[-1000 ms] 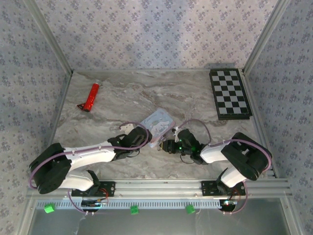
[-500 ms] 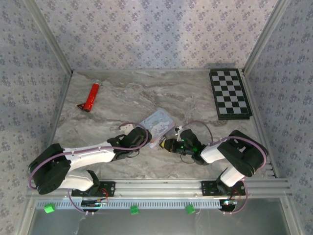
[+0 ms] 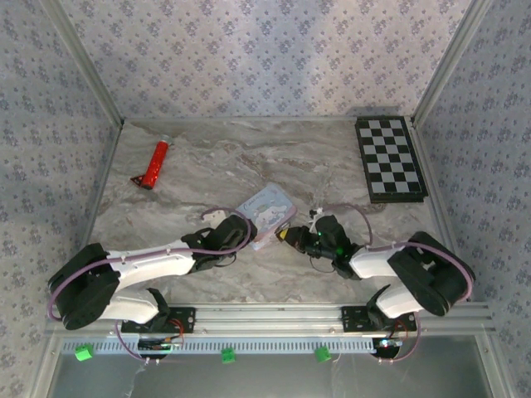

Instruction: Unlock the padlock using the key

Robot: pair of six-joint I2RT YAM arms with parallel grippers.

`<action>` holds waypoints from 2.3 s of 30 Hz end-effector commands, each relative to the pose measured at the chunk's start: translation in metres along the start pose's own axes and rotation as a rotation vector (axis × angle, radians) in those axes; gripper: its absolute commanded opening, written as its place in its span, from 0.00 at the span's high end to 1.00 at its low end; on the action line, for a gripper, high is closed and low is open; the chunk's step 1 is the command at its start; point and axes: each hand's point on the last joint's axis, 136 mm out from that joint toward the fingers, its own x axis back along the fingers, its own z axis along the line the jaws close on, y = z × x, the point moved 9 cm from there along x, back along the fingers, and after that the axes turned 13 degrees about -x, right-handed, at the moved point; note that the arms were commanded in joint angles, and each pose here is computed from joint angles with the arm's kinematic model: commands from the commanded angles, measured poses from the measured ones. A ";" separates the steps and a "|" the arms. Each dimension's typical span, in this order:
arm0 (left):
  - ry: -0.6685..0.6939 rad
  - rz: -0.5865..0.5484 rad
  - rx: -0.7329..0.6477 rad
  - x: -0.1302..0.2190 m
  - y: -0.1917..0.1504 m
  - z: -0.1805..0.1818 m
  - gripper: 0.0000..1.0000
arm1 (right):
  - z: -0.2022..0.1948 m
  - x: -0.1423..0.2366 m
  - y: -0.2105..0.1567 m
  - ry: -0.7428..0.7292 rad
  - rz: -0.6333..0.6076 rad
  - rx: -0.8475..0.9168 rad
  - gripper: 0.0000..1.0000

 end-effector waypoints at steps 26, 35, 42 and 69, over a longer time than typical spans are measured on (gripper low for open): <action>0.093 -0.212 -0.262 0.085 0.072 0.091 0.16 | -0.059 0.088 0.042 -0.418 0.047 -0.017 1.00; 0.179 -0.291 -0.247 0.101 0.081 0.111 0.12 | -0.067 0.095 0.049 -0.460 -0.004 -0.067 0.83; 0.214 -0.343 -0.267 0.108 0.089 0.111 0.11 | -0.063 0.104 0.054 -0.502 -0.075 -0.064 0.59; 0.735 -0.575 -0.584 0.059 0.163 0.125 0.00 | -0.032 0.163 0.156 -0.940 -0.809 0.438 0.13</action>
